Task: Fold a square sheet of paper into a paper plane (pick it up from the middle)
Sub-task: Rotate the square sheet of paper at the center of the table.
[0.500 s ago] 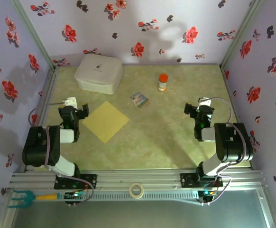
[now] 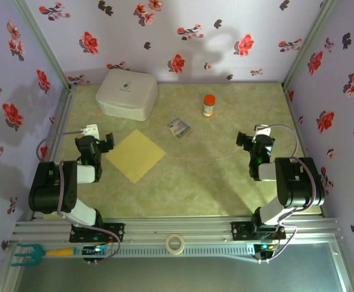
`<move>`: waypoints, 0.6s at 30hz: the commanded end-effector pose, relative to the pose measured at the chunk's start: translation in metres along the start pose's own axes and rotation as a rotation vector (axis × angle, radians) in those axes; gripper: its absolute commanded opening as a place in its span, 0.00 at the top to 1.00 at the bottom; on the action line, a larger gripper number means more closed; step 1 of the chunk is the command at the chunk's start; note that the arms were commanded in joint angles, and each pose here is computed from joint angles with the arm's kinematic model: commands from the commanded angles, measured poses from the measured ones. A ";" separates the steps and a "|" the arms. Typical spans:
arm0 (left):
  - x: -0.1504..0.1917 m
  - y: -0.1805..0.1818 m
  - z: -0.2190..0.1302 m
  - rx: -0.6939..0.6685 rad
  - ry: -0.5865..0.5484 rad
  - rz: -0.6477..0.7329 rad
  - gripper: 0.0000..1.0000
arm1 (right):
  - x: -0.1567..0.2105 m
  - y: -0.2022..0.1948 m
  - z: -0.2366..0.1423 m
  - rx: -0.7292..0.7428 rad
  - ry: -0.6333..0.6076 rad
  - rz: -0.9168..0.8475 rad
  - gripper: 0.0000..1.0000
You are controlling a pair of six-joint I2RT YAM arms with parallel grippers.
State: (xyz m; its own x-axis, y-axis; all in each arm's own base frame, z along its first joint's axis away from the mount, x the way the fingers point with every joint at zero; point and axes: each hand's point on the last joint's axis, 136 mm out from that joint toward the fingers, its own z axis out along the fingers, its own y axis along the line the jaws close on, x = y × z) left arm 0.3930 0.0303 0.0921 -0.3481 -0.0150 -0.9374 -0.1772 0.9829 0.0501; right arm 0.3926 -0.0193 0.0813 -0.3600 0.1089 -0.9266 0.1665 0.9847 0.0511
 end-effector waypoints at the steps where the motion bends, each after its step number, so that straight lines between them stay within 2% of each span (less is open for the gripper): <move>1: -0.005 -0.002 0.001 0.009 -0.017 0.016 0.00 | -0.006 -0.001 0.002 -0.003 -0.008 0.000 0.01; 18: -0.009 -0.008 -0.010 0.049 -0.069 0.018 0.00 | -0.008 0.011 -0.007 -0.069 -0.041 -0.027 0.01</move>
State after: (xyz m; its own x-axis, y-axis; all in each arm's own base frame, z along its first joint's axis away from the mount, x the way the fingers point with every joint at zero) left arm 0.3885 0.0254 0.0895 -0.3407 -0.0117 -0.9401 -0.1511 0.9876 0.0425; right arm 0.3921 -0.0109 0.0802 -0.3653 0.1005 -0.9254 0.1181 0.9911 0.0610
